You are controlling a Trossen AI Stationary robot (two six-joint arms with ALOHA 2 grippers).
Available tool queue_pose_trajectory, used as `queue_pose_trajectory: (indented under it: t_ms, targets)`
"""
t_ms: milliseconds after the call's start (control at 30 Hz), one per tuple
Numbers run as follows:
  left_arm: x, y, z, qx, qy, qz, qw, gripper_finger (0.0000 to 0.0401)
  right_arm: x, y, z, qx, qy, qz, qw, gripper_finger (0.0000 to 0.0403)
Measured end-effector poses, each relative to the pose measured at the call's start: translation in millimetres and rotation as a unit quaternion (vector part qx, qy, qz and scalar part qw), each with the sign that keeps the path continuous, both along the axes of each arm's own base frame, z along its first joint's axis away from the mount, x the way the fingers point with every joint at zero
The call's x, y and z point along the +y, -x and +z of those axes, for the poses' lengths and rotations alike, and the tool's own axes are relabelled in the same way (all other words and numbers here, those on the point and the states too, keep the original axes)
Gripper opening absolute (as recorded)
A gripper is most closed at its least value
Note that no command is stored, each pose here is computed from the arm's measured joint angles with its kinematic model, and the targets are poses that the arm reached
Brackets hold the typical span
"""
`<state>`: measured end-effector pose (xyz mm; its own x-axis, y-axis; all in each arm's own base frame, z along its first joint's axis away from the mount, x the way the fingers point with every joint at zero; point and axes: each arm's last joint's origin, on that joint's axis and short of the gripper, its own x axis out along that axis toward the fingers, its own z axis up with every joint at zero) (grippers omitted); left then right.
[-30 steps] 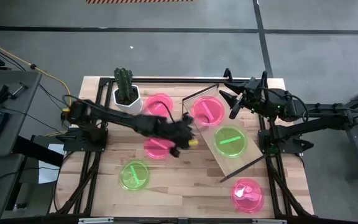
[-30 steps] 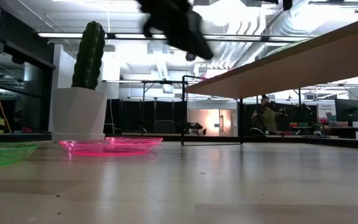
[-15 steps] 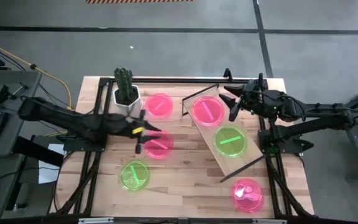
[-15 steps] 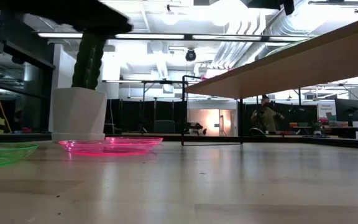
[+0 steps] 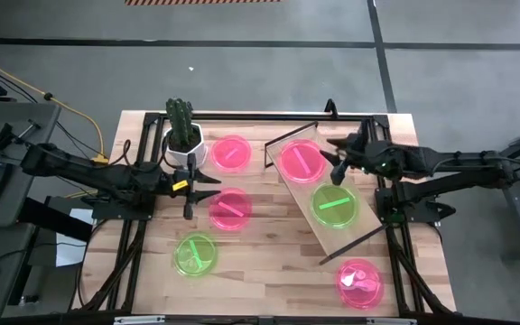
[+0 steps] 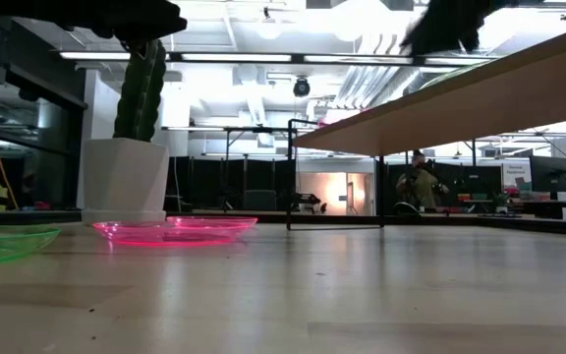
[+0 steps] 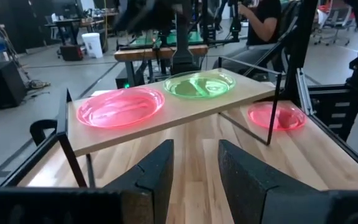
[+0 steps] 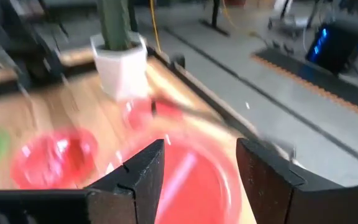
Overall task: Place and stack plates onto a shelf
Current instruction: Stack the pink plate on top of the other pink plate on the shelf
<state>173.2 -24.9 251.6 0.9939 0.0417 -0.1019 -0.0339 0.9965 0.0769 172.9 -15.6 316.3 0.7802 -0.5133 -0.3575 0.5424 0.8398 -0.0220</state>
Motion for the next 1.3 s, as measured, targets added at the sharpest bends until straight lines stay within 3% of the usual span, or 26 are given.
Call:
queue_pose_trajectory:
  t_ms: [133, 233, 333, 433, 500, 733, 900, 1067, 1300]
  targets:
    - [0, 0, 0, 0.000, -0.001, 0.000, 1.000, 0.0118, 0, 10, -37, 0.028, -0.012, -0.013, 0.999, 0.0185]
    - [0, 0, 0, -0.001, -0.005, 0.001, 1.000, 0.0118, 0, 20, -47, -0.002, -0.015, -0.004, 1.000, 0.0185]
    - [1, 0, 0, 0.000, -0.019, 0.003, 1.000, 0.0118, 4, 27, -44, -0.073, -0.005, 0.079, 0.994, 0.0185]
    - [1, 0, 0, 0.000, -0.024, 0.008, 1.000, 0.0118, 9, 32, -45, -0.156, 0.024, 0.180, 0.971, 0.0185]
    - [1, 0, 0, 0.000, -0.025, 0.012, 1.000, 0.0118, 11, 35, -50, -0.186, 0.041, 0.211, 0.959, 0.0185]
    - [1, 0, 0, 0.003, -0.018, 0.012, 1.000, 0.0117, 10, 36, -55, -0.199, 0.050, 0.189, 0.960, 0.0185]
    - [0, 1, -10, 0.051, 0.058, -0.004, 0.997, 0.0117, 9, 36, -55, -0.202, 0.041, 0.180, 0.962, 0.0185]
    - [-4, 6, -25, 0.138, 0.134, -0.046, 0.980, 0.0117, 9, 36, -56, -0.202, 0.029, 0.178, 0.963, 0.0185]
    - [2, 10, -48, 0.224, 0.208, 0.098, 0.947, 0.0118, 8, 36, -56, -0.199, 0.028, 0.161, 0.966, 0.0185]
